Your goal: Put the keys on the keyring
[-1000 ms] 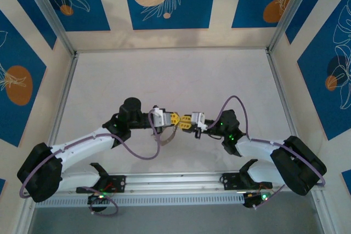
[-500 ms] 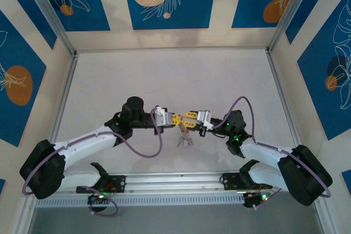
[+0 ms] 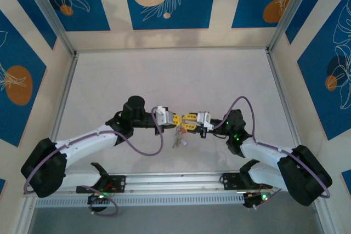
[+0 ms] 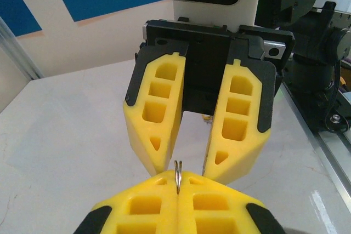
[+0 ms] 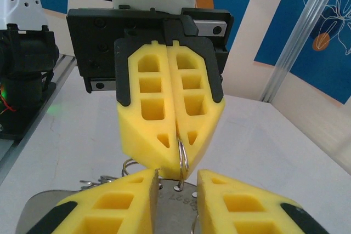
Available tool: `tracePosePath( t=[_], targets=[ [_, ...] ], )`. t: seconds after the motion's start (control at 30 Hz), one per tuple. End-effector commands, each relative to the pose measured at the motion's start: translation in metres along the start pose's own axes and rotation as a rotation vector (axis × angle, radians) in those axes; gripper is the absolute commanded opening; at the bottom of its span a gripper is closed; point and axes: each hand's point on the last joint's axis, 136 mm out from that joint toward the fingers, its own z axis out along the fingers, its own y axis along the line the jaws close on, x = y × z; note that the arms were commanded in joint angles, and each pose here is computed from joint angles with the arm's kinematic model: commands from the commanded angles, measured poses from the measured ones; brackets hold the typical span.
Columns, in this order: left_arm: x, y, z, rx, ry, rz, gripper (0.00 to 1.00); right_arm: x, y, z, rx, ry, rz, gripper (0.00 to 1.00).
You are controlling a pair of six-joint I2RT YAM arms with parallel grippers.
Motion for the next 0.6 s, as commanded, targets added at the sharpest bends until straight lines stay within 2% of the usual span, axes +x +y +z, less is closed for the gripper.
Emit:
tracePosePath(
  t=[0.0, 0.1, 0.23, 0.3, 0.33, 0.4, 0.47, 0.57],
  targets=[
    [-0.039, 0.002, -0.001, 0.028, -0.107, 0.09, 0.0, -0.003, 0.002, 0.003, -0.039, -0.001, -0.006, 0.27],
    [-0.04, -0.004, 0.002, 0.071, -0.11, 0.089, 0.0, -0.005, 0.001, 0.005, -0.046, -0.003, -0.007, 0.26],
    [-0.04, -0.005, 0.004, 0.079, -0.117, 0.095, 0.0, -0.006, -0.005, 0.008, -0.027, -0.003, -0.013, 0.19],
    [-0.041, -0.005, 0.004, 0.083, -0.113, 0.098, 0.0, -0.007, -0.007, 0.008, -0.016, -0.006, -0.018, 0.15],
    [-0.04, -0.005, 0.005, 0.09, -0.105, 0.093, 0.0, -0.007, -0.009, 0.009, -0.009, -0.006, -0.018, 0.09],
    [-0.036, -0.006, 0.005, 0.1, -0.074, 0.086, 0.11, -0.006, -0.012, 0.009, 0.01, 0.001, -0.021, 0.0],
    [-0.03, -0.008, 0.003, 0.101, -0.031, 0.103, 0.22, -0.002, -0.017, 0.007, 0.045, 0.015, -0.024, 0.0],
    [-0.018, -0.006, -0.005, 0.069, 0.069, 0.145, 0.31, 0.003, -0.018, 0.006, 0.064, 0.053, -0.021, 0.0]
  ],
)
